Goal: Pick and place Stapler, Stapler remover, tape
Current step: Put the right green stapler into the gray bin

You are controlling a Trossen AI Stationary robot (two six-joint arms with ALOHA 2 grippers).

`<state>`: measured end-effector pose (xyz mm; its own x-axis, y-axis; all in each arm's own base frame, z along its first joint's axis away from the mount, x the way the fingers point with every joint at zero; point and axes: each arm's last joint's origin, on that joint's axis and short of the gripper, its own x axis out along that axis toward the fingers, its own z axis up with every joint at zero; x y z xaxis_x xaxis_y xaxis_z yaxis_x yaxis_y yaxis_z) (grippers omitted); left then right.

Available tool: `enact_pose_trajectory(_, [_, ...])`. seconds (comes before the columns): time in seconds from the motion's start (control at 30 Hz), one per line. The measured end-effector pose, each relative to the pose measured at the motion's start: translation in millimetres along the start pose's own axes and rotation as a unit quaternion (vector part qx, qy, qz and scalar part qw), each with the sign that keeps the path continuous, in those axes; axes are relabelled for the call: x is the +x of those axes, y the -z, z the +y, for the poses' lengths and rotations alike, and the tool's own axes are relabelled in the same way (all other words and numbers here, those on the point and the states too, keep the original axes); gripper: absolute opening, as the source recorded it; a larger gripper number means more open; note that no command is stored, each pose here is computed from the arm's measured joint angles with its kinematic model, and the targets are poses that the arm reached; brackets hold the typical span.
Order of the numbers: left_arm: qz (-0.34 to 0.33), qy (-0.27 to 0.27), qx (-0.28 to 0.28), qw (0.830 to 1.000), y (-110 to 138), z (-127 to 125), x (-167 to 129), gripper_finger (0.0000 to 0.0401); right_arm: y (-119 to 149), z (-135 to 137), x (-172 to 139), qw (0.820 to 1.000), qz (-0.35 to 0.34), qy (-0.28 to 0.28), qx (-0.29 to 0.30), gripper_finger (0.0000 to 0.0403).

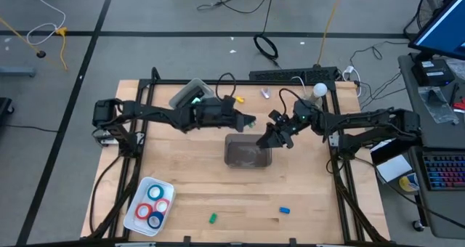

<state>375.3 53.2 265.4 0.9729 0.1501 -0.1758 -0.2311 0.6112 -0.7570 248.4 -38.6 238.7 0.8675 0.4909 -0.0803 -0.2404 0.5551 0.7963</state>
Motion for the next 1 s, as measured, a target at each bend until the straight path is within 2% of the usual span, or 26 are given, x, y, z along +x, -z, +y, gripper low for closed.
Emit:
enact_pose_trajectory(0.07, [-0.007,-0.052,0.003,0.999,-11.2,10.8,-5.7,0.0063,0.2,0.4,-0.2,1.0,0.007,-0.007,-0.004,0.0189])
enact_pose_trajectory(0.17, [0.001,-0.166,0.001,0.986,-26.0,32.0,-21.9,0.0063,-0.8,-0.3,-1.2,1.0,0.006,-0.007,-0.01,0.0185])
enact_pose_trajectory(0.23, [0.001,-0.244,0.005,0.97,-35.0,44.7,-36.0,0.0063,-1.9,-1.3,-2.3,1.0,0.001,-0.003,-0.017,0.0182])
enact_pose_trajectory(0.33, [-0.003,-0.354,0.015,0.935,-47.9,64.3,-57.2,0.0063,-5.6,-4.5,-6.3,1.0,-0.009,0.005,-0.022,0.0179])
enact_pose_trajectory(0.4, [0.003,-0.397,0.016,0.918,-55.8,78.9,-65.2,0.0063,-9.5,-7.7,-10.6,0.999,-0.022,0.015,-0.03,0.0178])
enact_pose_trajectory(0.53, [0.024,-0.418,0.026,0.908,-70.6,104.1,-69.0,0.0063,-19.5,-15.9,-21.7,0.996,-0.067,0.052,-0.035,0.018])
enact_pose_trajectory(0.6, [0.048,-0.436,0.034,0.898,-73.1,121.1,-68.5,0.0063,-25.0,-20.1,-28.5,0.993,-0.091,0.071,-0.036,0.018])
enact_pose_trajectory(0.8, [0.108,-0.451,0.038,0.885,-77.0,159.8,-67.4,0.0063,-40.2,-29.3,-50.2,0.984,-0.142,0.096,-0.046,0.0176])
enact_pose_trajectory(1.0, [0.138,-0.472,0.046,0.87,-76.9,179.4,-69.2,0.0063,-50.5,-33.7,-66.8,0.976,-0.182,0.108,-0.049,0.0177])
